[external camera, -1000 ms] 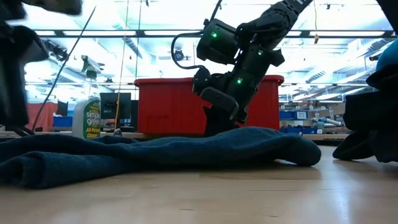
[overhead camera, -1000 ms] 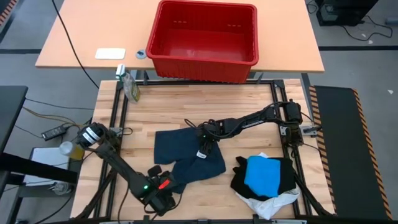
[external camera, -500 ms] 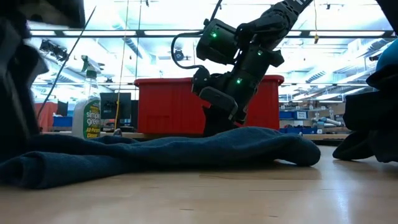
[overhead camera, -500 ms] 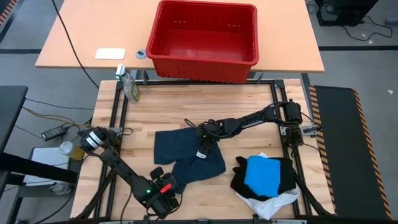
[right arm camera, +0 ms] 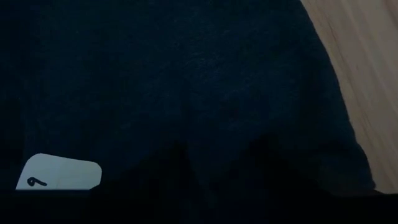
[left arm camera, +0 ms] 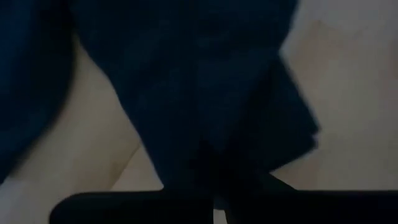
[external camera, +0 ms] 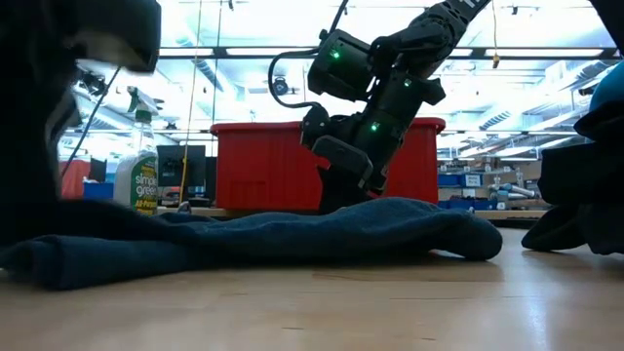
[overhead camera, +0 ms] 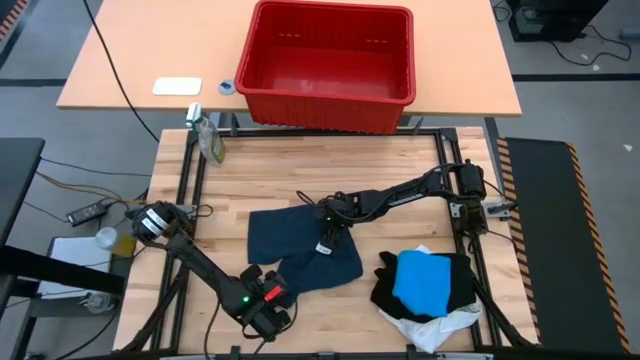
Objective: Fold laundry
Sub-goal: Fold the dark blue shorts
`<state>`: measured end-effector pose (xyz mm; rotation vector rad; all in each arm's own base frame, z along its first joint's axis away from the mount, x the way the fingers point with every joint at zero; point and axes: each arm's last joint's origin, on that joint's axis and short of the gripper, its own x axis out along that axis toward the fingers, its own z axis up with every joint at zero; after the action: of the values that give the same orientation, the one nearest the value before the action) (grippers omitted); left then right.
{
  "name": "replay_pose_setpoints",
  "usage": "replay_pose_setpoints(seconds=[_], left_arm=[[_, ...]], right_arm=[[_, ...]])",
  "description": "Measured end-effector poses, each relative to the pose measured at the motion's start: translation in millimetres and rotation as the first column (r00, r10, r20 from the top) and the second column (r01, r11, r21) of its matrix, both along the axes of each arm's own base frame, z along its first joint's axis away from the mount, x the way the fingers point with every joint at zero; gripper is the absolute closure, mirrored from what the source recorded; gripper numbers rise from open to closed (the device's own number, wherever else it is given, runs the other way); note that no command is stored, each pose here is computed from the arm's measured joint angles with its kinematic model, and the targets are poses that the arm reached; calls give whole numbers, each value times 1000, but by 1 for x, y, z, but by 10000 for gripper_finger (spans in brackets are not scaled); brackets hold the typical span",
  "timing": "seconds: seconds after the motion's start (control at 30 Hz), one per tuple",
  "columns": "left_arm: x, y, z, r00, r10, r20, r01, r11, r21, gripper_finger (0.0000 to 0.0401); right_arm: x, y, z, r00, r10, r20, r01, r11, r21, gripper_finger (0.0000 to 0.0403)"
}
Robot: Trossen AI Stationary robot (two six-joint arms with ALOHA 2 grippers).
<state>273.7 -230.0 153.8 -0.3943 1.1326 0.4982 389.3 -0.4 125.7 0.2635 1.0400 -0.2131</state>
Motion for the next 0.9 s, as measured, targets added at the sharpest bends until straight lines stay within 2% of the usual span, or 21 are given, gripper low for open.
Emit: replay_pose_setpoints(seconds=[0.07, 0.2, 0.27, 0.37, 0.53, 0.77, 0.9], left_arm=[[1, -1, 11, 999, -33, 17, 33, 999, -19, 388], [-1, -3, 39, 981, -186, 55, 188, 982, -33, 396], [-6, 1, 50, 972, -230, 49, 232, 972, -42, 397], [-12, 10, 66, 973, -226, 44, 228, 973, -44, 397], [-18, 34, 85, 971, -240, 3, 239, 970, 42, 397], [-11, 61, 99, 945, -325, -15, 325, 941, 94, 398], [-9, 76, 100, 937, -340, -77, 347, 929, 125, 398]], right_arm=[[0, 0, 0, 1000, -2, 0, 2, 1000, 1, 167], [0, 0, 0, 1000, 1, 0, -1, 1000, 0, 167], [0, 0, 0, 1000, 2, -1, -2, 1000, -1, 167], [0, 0, 0, 1000, 2, 0, -2, 1000, -1, 167], [0, 0, 0, 1000, 3, 0, -3, 1000, -2, 167], [0, 0, 0, 1000, 8, 0, -8, 1000, -4, 167], [0, 1, 0, 1000, 14, -1, -14, 1000, -5, 167]])
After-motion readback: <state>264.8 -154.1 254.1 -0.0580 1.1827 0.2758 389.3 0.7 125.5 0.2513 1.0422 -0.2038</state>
